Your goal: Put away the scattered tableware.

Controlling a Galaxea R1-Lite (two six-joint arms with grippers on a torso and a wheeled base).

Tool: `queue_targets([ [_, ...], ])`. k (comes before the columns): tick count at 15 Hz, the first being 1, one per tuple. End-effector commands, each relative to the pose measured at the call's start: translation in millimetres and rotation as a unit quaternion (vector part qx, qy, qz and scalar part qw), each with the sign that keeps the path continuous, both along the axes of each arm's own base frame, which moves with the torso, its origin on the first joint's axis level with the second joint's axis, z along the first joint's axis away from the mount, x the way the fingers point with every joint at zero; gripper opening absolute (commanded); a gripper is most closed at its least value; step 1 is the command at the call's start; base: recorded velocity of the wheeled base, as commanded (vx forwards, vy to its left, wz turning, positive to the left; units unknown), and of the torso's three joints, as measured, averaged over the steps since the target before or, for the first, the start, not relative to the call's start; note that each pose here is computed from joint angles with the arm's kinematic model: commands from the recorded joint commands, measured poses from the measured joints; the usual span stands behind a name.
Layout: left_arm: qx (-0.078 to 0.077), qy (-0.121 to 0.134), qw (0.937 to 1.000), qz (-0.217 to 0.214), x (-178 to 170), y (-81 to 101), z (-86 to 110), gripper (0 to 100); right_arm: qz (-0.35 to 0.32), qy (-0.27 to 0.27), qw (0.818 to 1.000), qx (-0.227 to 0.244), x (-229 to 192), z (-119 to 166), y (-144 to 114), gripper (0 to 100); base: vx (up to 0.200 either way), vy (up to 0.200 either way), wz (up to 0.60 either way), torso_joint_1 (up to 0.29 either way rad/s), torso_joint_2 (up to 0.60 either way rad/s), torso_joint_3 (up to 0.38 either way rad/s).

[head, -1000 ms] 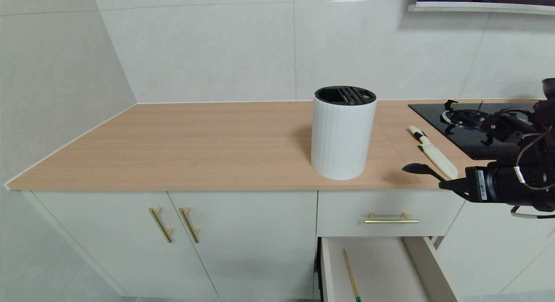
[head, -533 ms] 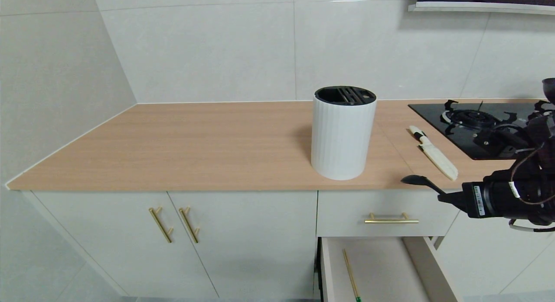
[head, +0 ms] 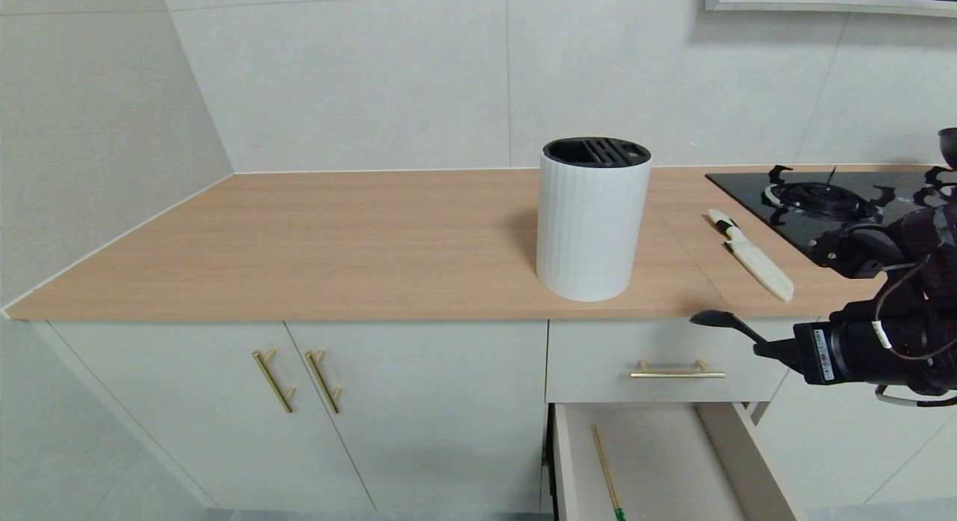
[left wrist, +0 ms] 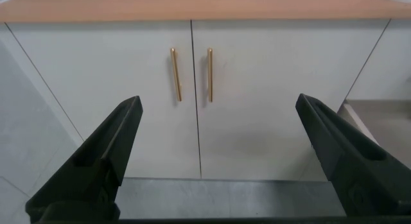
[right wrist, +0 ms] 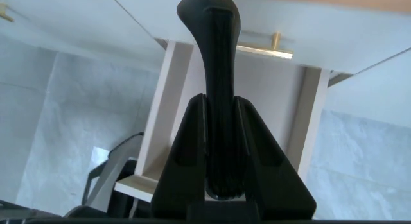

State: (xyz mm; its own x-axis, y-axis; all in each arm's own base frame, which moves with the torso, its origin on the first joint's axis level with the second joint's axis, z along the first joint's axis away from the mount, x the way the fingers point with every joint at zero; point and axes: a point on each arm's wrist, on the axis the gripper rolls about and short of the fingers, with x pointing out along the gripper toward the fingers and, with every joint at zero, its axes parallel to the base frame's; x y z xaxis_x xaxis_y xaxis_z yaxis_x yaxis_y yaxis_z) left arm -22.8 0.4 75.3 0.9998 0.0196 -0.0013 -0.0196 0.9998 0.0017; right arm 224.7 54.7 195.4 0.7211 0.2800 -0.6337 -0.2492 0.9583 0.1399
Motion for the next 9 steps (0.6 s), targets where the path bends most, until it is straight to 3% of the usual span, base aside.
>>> queue_targets([
  [1,0.0,0.0,1.0,0.0,0.0,0.0,0.0,100,0.001,0.004,1.0,-0.001,1.1,-1.9,0.3,0,0.0,0.0,0.0,-0.173,0.44,0.266],
  [9,0.0,0.0,1.0,0.0,0.0,0.0,0.0,100,0.002,0.014,1.0,-0.005,3.3,-7.1,1.2,0,0.0,0.0,0.0,-0.182,0.47,0.287],
])
